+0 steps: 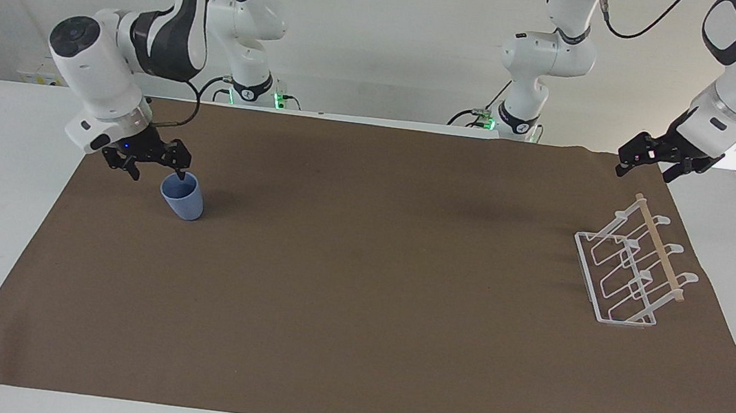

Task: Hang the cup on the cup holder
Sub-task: 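Reach the right gripper into the blue cup and grasp its rim, then lift the cup with the right gripper while the left gripper approaches, then close the left gripper on the cup's base held by the right gripper, then pull the cup away with the left gripper while the right gripper releases, then carry the cup with the left gripper over the wire rack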

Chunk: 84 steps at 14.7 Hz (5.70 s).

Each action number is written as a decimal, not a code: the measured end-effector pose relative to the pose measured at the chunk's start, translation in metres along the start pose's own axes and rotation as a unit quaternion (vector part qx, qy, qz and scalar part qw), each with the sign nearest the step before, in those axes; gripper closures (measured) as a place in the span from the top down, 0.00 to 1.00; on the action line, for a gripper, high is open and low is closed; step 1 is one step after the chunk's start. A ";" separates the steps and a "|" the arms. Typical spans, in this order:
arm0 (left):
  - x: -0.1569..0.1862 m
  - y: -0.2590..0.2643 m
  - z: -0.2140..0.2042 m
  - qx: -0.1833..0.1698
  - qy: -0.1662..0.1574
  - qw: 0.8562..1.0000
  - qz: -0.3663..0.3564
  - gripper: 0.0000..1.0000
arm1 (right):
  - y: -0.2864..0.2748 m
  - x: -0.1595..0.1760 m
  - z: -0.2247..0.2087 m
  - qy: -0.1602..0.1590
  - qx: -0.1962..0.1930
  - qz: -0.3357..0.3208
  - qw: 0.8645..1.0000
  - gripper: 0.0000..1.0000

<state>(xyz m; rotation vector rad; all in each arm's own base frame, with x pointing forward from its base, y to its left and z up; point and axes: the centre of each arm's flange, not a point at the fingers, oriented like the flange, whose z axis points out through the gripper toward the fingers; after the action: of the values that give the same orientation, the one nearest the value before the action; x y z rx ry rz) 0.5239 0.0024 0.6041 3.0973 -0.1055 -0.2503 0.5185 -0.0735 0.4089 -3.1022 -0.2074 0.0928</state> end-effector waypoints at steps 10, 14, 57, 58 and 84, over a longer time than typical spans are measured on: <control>-0.003 -0.010 0.000 -0.003 -0.003 1.000 -0.007 1.00 | 0.017 -0.013 0.055 -0.020 0.007 -0.017 1.000 0.64; -0.004 0.064 -0.002 0.010 -0.002 0.998 0.059 1.00 | 0.012 -0.011 0.058 -0.023 0.007 -0.024 0.999 0.19; -0.068 0.312 0.037 -0.138 -0.105 0.715 -0.677 1.00 | -0.425 0.000 -0.041 0.020 0.560 0.077 0.825 0.05; -0.068 0.312 0.037 -0.142 -0.103 0.715 -0.677 1.00 | -0.424 0.000 -0.041 0.020 0.560 0.078 0.825 0.05; -0.018 0.178 0.066 0.051 0.147 0.762 -0.628 0.84 | -0.238 0.056 -0.080 0.136 0.457 0.138 0.868 1.00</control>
<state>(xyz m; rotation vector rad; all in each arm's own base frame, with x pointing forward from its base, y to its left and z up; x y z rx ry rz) 0.4838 -0.1751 0.5486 2.6342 1.9877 0.2537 0.5473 0.1676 0.4939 -2.1325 0.2326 -0.1882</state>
